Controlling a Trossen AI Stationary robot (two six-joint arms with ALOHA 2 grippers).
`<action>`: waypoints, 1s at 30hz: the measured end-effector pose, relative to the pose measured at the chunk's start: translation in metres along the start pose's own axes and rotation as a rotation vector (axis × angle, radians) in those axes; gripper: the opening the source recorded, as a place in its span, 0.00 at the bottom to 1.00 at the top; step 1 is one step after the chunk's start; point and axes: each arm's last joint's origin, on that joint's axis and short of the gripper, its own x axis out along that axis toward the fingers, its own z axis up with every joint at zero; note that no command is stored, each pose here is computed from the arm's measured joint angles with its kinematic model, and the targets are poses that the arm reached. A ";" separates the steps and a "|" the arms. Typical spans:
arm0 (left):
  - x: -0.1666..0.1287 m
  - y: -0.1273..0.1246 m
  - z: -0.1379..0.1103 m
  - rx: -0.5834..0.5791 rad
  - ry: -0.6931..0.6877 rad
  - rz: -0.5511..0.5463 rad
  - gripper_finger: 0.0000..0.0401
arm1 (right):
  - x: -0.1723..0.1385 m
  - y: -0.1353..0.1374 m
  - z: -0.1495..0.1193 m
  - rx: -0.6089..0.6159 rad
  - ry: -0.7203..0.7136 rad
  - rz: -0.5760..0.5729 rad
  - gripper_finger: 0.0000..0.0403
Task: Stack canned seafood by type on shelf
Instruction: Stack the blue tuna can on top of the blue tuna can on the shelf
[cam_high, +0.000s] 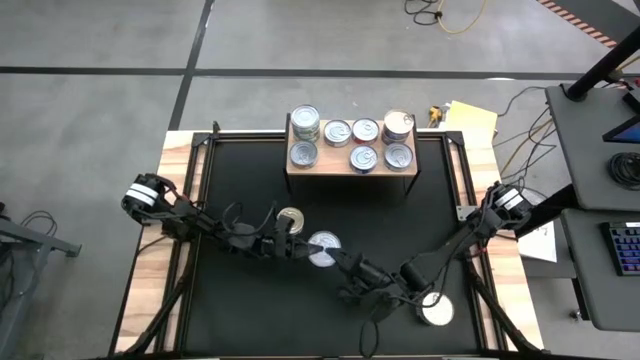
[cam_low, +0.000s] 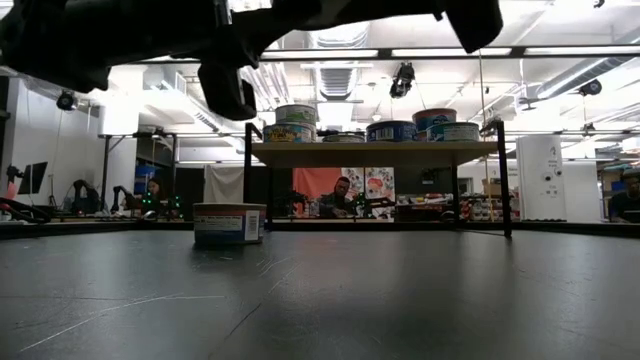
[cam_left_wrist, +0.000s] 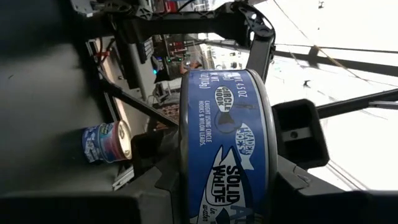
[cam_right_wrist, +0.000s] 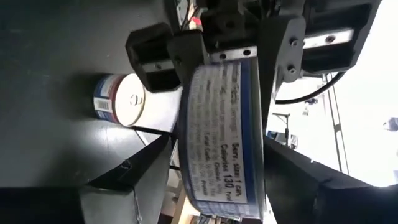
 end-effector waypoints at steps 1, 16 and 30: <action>0.000 0.000 0.000 0.005 0.004 0.005 0.29 | 0.001 0.000 -0.001 -0.001 0.006 0.000 0.54; 0.004 -0.002 -0.001 0.236 0.014 -0.008 0.85 | 0.003 -0.001 -0.004 0.021 0.021 0.001 0.31; -0.003 0.001 0.001 0.563 0.019 -0.006 0.83 | -0.018 -0.033 -0.032 0.169 0.082 -0.031 0.31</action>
